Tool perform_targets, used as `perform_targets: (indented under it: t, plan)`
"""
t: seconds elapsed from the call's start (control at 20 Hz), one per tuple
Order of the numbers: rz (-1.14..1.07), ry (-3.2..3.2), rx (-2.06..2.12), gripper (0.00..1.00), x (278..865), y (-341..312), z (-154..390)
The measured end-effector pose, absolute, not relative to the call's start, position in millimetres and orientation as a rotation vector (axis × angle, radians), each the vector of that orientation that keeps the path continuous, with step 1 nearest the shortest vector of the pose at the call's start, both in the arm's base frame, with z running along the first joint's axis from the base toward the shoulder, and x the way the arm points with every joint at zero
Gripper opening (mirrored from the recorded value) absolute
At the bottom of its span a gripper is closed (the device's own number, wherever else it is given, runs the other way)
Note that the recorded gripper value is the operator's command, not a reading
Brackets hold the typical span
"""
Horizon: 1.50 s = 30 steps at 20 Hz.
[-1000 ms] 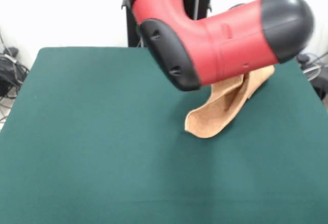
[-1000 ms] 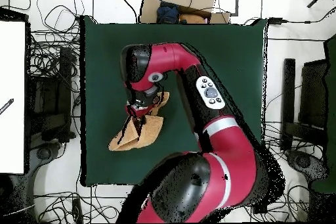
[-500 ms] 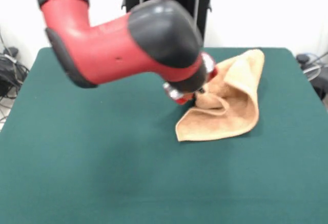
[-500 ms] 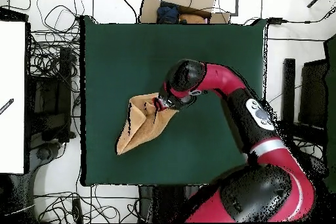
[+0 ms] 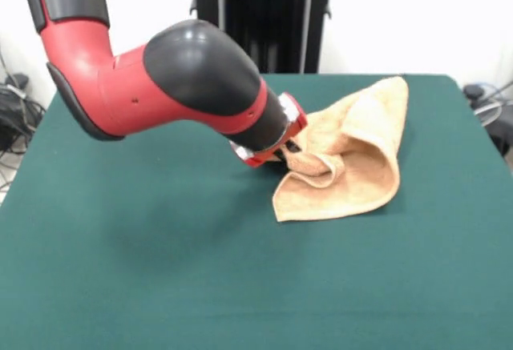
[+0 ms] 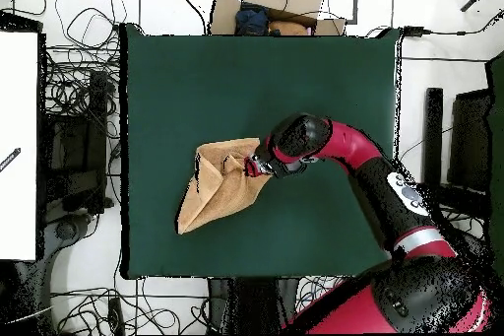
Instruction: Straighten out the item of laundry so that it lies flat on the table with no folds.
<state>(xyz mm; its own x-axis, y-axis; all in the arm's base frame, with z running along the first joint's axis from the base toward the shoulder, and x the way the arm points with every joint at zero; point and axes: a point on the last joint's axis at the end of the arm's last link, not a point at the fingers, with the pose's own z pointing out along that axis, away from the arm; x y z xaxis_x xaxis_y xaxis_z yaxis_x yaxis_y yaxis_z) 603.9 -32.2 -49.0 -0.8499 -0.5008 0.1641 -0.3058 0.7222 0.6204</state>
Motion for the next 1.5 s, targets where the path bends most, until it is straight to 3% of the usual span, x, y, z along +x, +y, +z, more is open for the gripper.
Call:
perform_targets:
  t: [0.55,1.2,1.5]
  plan:
    - [-0.911,-2.565,0.793,0.00,588.1,-30.5,-57.1]
    - [-1.374,-2.668,0.910,0.00,547.4,-71.0,-73.6]
    - [-1.433,-2.668,0.923,0.00,541.0,-58.4,-71.5]
